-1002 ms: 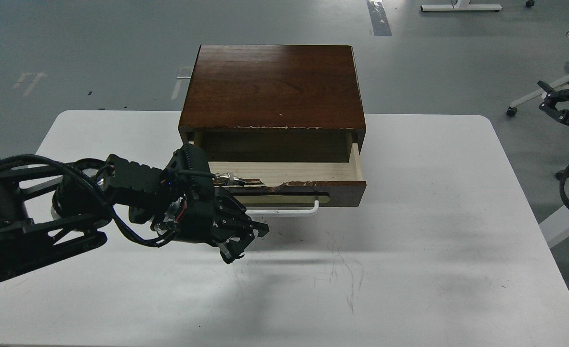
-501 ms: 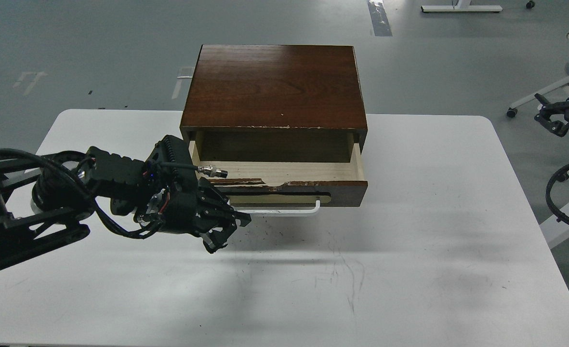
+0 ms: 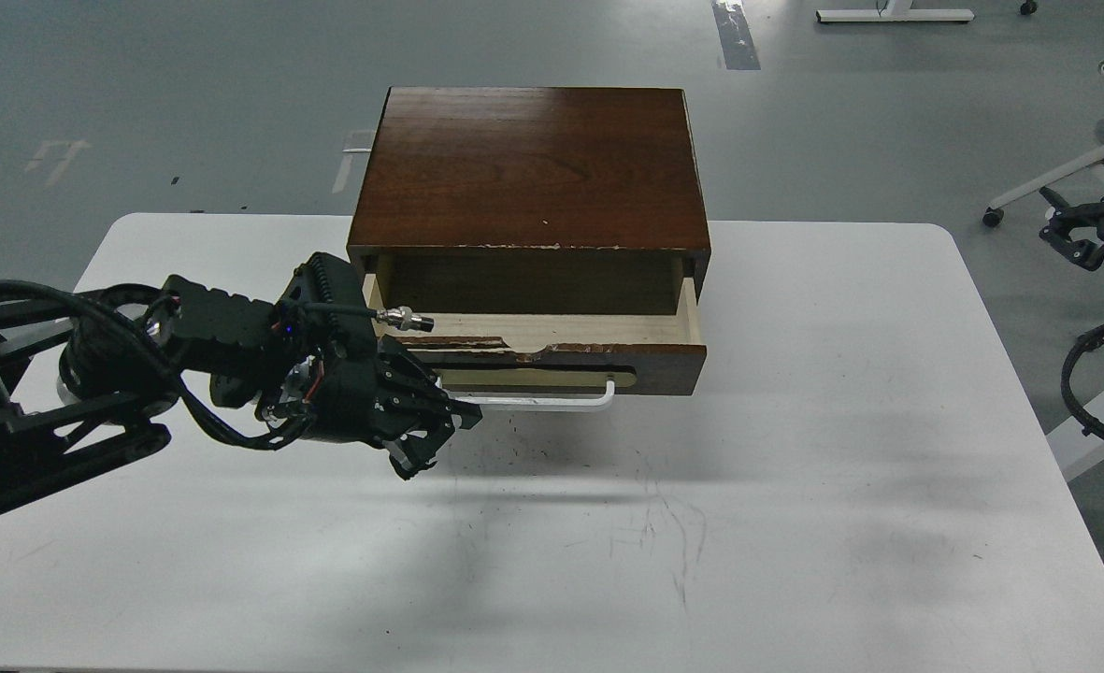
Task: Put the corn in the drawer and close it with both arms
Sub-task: 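Push the drawer front toward the box with the left hand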
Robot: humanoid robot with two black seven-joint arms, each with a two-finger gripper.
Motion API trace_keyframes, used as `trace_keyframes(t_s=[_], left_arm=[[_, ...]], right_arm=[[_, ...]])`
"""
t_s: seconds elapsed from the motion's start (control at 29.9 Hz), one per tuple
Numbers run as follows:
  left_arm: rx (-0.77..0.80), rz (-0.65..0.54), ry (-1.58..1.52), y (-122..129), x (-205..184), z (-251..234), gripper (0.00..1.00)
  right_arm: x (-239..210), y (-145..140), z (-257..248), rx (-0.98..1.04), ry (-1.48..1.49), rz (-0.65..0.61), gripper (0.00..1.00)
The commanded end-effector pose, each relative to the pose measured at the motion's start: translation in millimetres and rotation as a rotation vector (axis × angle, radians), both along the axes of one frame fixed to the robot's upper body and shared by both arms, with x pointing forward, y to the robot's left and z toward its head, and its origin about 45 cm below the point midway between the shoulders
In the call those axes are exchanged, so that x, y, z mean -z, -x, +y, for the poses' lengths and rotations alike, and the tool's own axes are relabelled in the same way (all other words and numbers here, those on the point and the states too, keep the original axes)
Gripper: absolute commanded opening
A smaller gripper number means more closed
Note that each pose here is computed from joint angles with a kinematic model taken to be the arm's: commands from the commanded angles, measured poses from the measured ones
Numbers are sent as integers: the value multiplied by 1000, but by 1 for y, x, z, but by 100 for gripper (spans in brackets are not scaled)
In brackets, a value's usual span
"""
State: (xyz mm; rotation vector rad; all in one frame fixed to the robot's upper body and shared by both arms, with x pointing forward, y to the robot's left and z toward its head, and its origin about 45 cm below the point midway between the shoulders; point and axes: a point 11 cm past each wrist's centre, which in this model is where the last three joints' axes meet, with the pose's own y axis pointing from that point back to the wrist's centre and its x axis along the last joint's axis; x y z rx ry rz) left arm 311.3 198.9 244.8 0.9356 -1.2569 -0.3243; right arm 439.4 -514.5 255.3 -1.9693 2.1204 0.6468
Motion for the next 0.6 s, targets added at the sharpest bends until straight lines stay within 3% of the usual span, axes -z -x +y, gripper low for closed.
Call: trace_keyframes(t_s=[0.0, 0.2, 0.57], left_arm=[[-8, 2, 2, -2, 0, 1, 0], [-69, -5, -10, -17, 0, 15, 0], [-70, -4, -8, -18, 2, 13, 0]], right_arm=[[0, 0, 0, -1, 1, 1, 100], [2, 1, 0, 0, 1, 6, 100], [2, 2, -2, 5, 5, 7, 100]])
